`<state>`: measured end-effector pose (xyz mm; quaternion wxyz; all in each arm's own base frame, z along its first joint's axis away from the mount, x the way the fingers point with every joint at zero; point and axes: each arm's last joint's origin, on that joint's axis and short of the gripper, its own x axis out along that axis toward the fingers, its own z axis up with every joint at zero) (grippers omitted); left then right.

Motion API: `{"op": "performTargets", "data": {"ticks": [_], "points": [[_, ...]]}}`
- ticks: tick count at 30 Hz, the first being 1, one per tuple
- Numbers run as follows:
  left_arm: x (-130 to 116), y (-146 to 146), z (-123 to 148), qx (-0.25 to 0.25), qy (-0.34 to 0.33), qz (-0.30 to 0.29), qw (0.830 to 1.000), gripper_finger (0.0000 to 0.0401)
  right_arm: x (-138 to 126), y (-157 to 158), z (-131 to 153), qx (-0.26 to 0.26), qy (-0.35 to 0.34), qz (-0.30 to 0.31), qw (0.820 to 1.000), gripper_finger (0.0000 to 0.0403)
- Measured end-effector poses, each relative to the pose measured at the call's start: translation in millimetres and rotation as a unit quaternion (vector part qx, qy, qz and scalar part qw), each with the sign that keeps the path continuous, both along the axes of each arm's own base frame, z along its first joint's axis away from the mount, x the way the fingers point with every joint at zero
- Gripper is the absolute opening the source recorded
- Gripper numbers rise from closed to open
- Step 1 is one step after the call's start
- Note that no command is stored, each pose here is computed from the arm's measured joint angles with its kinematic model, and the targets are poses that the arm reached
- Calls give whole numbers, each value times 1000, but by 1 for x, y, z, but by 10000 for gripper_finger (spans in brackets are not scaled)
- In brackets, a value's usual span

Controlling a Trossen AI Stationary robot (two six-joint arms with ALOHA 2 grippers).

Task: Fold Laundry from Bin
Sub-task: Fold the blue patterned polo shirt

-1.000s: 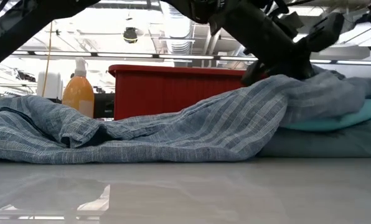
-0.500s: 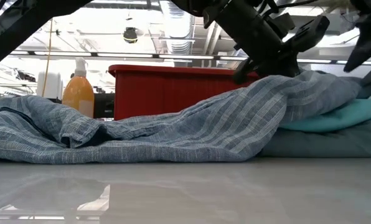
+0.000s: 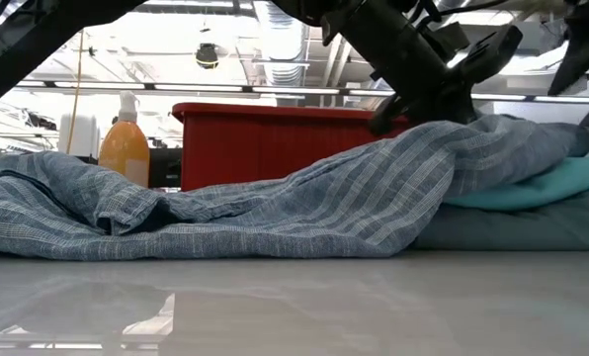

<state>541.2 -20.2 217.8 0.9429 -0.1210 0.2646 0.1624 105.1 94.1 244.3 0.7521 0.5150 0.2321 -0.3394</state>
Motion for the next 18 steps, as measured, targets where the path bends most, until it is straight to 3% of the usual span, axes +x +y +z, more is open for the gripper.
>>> {"op": "performTargets", "data": {"ticks": [11,18], "points": [[0,-13,0,-1,0,-19,1000,0,-13,-30,22,67,-86,-51,993,267],[0,-26,2,-2,-14,-33,999,0,-25,-42,29,82,-89,-15,992,267]]}}
